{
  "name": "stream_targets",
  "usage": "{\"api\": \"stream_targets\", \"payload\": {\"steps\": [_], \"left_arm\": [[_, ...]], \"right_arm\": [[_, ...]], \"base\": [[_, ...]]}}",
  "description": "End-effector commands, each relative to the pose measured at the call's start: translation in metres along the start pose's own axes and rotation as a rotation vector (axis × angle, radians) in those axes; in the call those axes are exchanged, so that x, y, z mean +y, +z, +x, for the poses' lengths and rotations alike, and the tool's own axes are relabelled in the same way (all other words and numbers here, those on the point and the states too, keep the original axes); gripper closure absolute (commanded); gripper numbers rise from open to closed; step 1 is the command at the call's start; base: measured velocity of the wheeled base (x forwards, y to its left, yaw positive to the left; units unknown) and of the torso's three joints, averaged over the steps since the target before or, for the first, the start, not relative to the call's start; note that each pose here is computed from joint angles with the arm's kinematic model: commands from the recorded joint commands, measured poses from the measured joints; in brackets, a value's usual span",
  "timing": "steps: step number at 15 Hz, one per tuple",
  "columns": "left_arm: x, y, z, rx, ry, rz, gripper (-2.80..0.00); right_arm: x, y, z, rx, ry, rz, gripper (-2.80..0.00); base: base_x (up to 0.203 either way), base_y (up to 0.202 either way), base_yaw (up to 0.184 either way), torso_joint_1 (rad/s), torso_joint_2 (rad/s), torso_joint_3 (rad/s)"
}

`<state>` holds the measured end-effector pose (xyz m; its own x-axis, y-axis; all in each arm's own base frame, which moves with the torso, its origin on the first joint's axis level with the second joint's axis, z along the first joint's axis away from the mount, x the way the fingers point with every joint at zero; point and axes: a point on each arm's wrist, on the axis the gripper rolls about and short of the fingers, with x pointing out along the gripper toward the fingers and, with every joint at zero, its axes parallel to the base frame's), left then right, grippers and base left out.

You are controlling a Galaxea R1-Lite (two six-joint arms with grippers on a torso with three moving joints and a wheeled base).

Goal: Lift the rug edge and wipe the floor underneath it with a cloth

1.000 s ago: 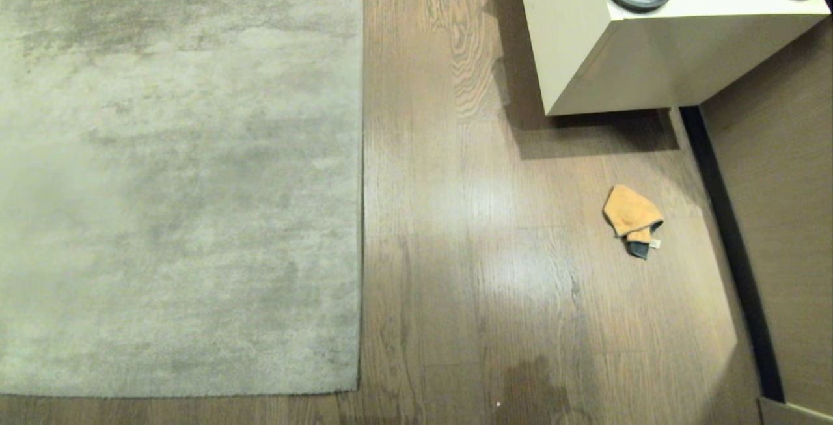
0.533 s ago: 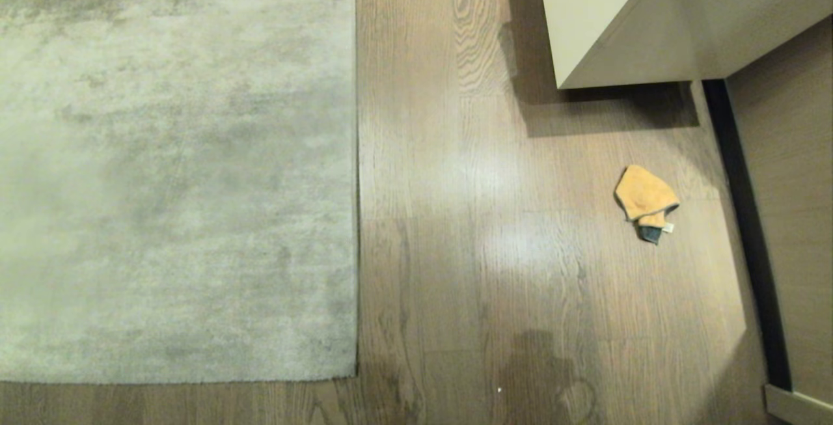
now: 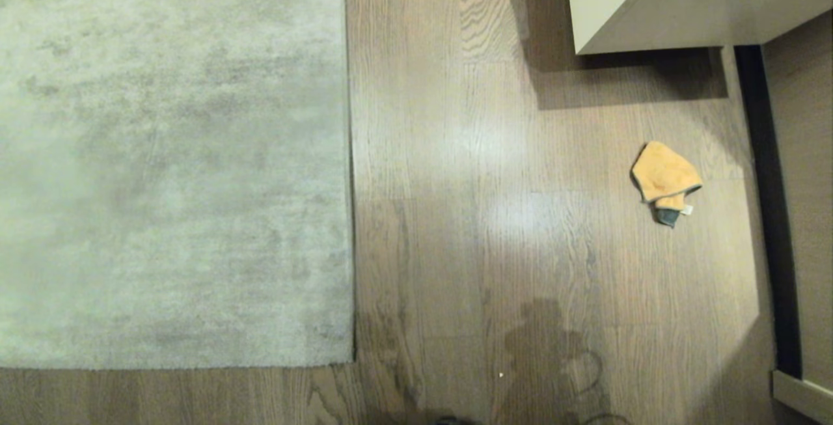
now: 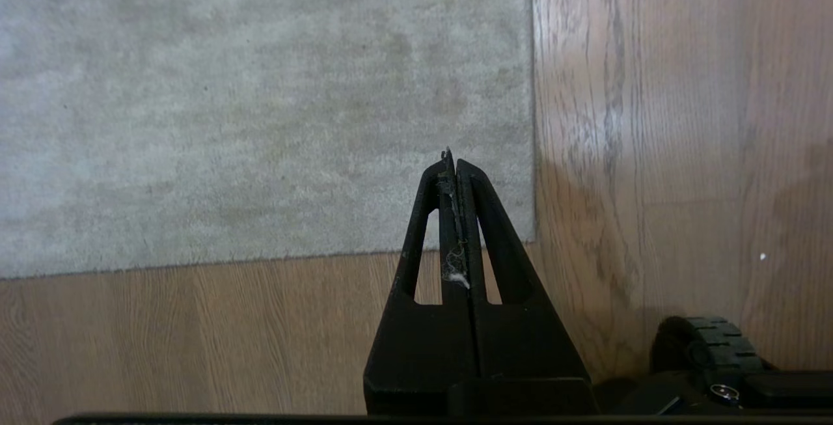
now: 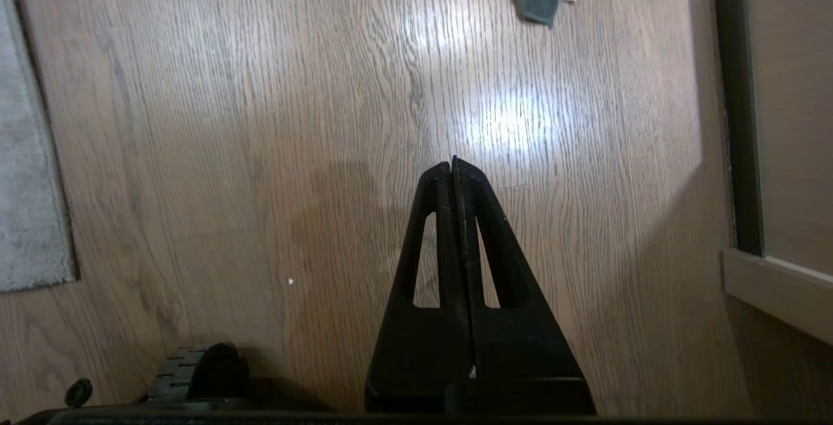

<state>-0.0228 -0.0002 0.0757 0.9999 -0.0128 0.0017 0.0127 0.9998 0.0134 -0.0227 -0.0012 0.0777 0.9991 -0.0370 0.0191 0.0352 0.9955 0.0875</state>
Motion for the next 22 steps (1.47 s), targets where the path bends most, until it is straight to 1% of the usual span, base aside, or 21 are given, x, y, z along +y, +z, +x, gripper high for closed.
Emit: {"api": "stream_targets", "payload": {"steps": [1, 22], "left_arm": [[0.0, 0.0002, 0.0001, 0.0, -0.001, -0.001, 0.0], [0.0, 0.0003, 0.0001, -0.001, 0.001, -0.001, 0.0]], "right_arm": [[0.0, 0.0, 0.0, -0.001, 0.0, 0.001, 0.0], [0.0, 0.0, 0.0, -0.001, 0.0, 0.001, 0.0]], "base": [[0.0, 0.0, 0.0, 0.007, 0.01, -0.198], [0.0, 0.0, 0.0, 0.003, 0.0, -0.197]]}}
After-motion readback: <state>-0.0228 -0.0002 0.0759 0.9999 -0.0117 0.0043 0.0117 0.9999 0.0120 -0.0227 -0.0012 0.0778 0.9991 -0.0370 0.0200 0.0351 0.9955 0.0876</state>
